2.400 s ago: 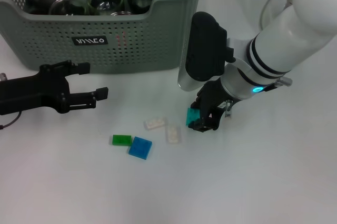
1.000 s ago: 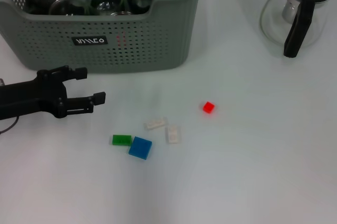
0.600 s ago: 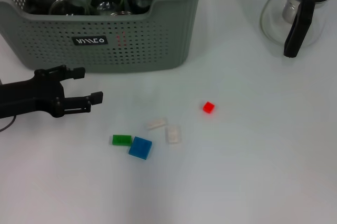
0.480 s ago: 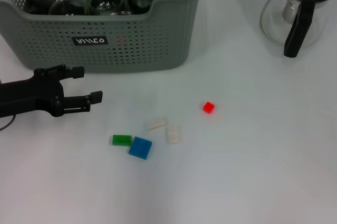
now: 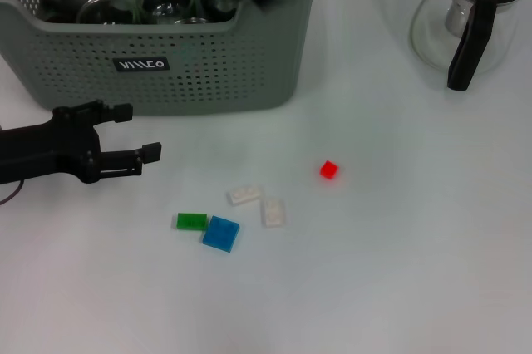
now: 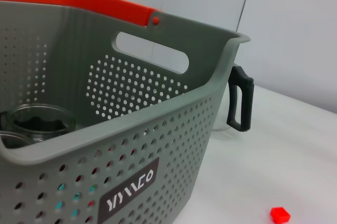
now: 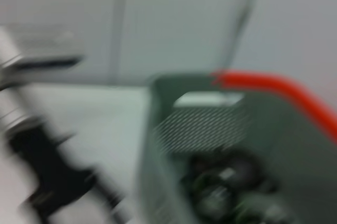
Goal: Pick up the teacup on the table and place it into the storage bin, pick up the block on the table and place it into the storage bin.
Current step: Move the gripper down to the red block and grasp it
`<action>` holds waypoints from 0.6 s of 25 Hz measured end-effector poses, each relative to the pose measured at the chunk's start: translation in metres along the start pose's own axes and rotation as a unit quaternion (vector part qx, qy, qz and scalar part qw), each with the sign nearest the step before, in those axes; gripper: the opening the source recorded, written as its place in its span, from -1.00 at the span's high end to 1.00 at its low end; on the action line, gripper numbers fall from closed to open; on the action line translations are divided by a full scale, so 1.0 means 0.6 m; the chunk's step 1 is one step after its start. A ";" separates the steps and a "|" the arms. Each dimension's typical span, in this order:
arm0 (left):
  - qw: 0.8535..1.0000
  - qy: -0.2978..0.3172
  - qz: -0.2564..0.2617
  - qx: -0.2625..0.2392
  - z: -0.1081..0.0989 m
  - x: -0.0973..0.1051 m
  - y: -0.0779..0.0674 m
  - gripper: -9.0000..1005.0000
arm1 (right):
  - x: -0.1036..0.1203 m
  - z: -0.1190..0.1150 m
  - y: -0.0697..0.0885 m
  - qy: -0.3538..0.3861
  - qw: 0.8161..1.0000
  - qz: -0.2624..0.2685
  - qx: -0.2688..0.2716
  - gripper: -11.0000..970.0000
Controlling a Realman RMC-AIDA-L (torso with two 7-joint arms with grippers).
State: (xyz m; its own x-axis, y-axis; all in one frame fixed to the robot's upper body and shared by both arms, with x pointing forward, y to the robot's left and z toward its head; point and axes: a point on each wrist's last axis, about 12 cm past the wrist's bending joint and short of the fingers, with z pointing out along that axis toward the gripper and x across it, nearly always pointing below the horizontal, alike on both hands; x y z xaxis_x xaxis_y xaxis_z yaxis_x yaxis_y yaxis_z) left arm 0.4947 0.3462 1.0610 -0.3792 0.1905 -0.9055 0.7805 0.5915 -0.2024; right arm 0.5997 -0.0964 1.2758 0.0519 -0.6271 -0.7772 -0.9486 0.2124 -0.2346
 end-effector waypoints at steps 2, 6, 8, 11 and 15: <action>1.000 0.001 -0.001 -0.001 -0.002 0.002 -0.001 -0.75 | 0.024 -0.015 0.023 0.026 0.999 -0.001 -0.038 -0.88; 1.000 0.000 0.000 0.000 -0.003 0.001 -0.001 -0.75 | 0.067 -0.026 0.052 0.095 0.992 0.023 -0.086 -0.95; 1.000 0.000 0.002 0.001 -0.003 -0.001 -0.001 -0.75 | 0.088 -0.017 0.054 0.133 0.986 0.047 -0.091 -0.95; 1.000 0.000 0.006 0.003 0.000 -0.003 0.000 -0.75 | 0.120 0.013 0.055 0.198 0.972 0.077 -0.100 -0.94; 1.000 0.000 0.010 0.004 0.002 -0.007 0.001 -0.75 | 0.150 0.058 0.050 0.270 0.952 0.102 -0.098 -0.91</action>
State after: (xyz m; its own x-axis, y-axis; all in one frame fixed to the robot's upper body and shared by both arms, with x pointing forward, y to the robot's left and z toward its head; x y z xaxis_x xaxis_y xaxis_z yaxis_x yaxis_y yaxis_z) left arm 0.4975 0.3449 1.0640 -0.3632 0.2028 -0.9094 0.7918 0.5816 -0.1866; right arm 0.5867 -0.1205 1.1783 -0.2584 -0.8926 -0.3695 -0.9643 0.2610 0.0440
